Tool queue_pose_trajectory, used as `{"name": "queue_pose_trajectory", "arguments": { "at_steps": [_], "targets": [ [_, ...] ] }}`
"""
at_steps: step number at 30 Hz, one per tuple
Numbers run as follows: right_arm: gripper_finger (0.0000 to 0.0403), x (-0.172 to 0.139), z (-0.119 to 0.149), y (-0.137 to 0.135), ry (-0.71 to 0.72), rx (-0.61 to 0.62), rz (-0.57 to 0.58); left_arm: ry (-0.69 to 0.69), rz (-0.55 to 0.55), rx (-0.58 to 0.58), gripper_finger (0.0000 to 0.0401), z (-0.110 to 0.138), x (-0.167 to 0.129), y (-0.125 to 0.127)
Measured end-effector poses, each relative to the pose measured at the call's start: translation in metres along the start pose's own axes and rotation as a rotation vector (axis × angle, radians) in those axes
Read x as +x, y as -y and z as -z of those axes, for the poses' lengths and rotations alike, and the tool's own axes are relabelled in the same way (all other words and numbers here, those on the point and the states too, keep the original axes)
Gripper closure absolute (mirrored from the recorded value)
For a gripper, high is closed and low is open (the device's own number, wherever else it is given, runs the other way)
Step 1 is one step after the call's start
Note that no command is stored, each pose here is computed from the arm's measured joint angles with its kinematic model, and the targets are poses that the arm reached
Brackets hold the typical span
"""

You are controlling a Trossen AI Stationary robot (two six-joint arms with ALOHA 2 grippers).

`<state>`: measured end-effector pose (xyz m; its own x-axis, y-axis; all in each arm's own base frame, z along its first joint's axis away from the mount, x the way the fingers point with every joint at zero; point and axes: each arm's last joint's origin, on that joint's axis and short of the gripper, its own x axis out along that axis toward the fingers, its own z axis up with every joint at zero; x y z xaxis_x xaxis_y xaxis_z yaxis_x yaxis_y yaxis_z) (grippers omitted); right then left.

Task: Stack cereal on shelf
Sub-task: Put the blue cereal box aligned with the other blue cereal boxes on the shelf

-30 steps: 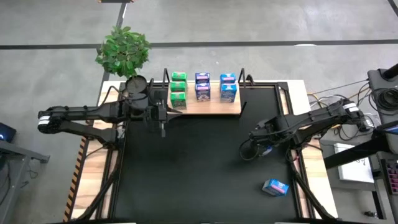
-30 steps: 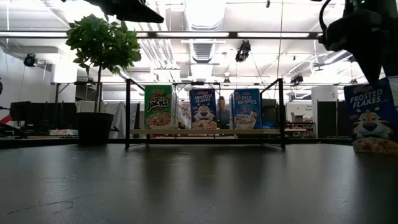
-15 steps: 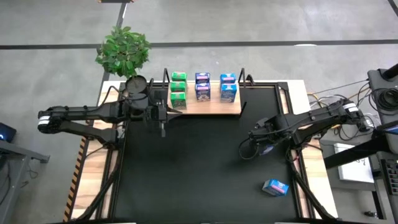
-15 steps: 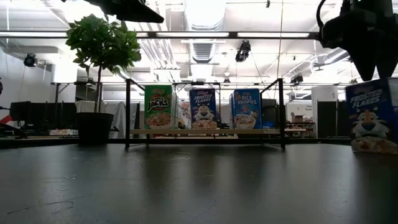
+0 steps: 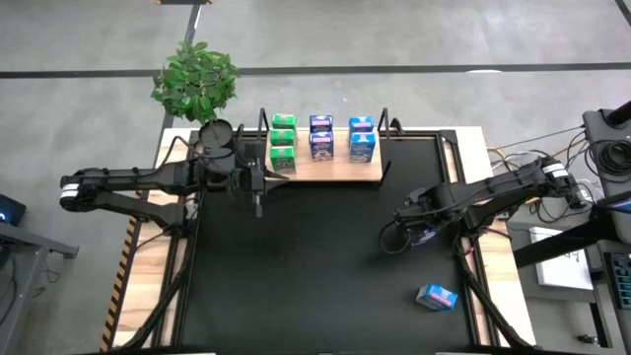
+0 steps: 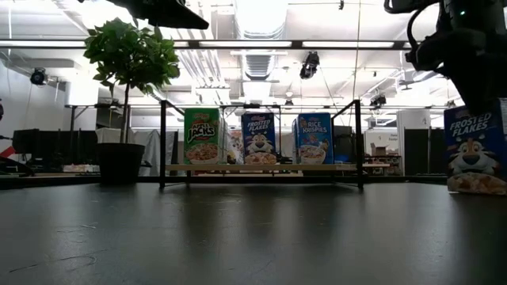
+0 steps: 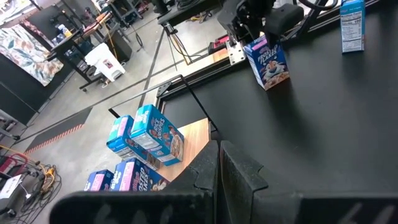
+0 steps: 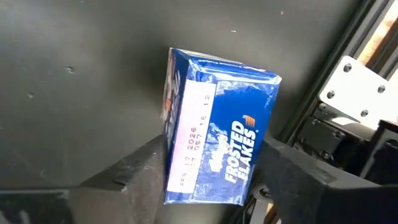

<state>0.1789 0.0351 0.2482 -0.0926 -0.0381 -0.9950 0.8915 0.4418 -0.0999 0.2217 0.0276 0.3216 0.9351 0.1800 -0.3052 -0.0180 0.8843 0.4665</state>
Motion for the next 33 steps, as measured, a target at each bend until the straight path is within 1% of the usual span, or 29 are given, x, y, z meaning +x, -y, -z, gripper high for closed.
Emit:
{"name": "queue_pose_trajectory", "arguments": {
  "at_steps": [7,11,16,19,23,25,28,30,33],
  "targets": [
    [0.0224,0.001,0.0,-0.001,0.004,-0.001,-0.011,0.0,0.0,0.0,0.0399,0.0,0.0,0.0],
    [0.0244,0.0,0.0,-0.001,0.005,-0.005,-0.015,0.0,0.0,0.0,0.0399,0.0,0.0,0.0],
    [0.0247,-0.01,-0.002,-0.005,0.035,-0.039,-0.053,0.0,0.0,0.005,0.0399,0.0,0.0,0.0],
    [0.0244,-0.022,-0.006,-0.009,0.121,-0.079,-0.099,0.003,0.0,0.025,0.0399,0.001,0.001,0.001],
    [0.0247,-0.038,-0.016,-0.019,0.246,-0.142,-0.201,0.01,-0.005,0.049,0.0399,0.005,0.003,0.003],
    [0.0249,-0.046,-0.024,-0.025,0.289,-0.179,-0.25,0.025,-0.016,0.049,0.0399,0.006,0.004,0.002],
    [0.0251,-0.054,-0.038,-0.035,0.339,-0.243,-0.289,0.032,-0.029,0.047,0.0399,0.007,0.004,0.001],
    [0.0251,-0.059,-0.05,-0.043,0.369,-0.297,-0.292,0.035,-0.04,0.044,0.0399,0.009,0.004,-0.001],
    [0.0252,-0.064,-0.07,-0.054,0.396,-0.39,-0.261,0.043,-0.064,0.038,0.0399,0.013,0.002,-0.003]
  ]
}}
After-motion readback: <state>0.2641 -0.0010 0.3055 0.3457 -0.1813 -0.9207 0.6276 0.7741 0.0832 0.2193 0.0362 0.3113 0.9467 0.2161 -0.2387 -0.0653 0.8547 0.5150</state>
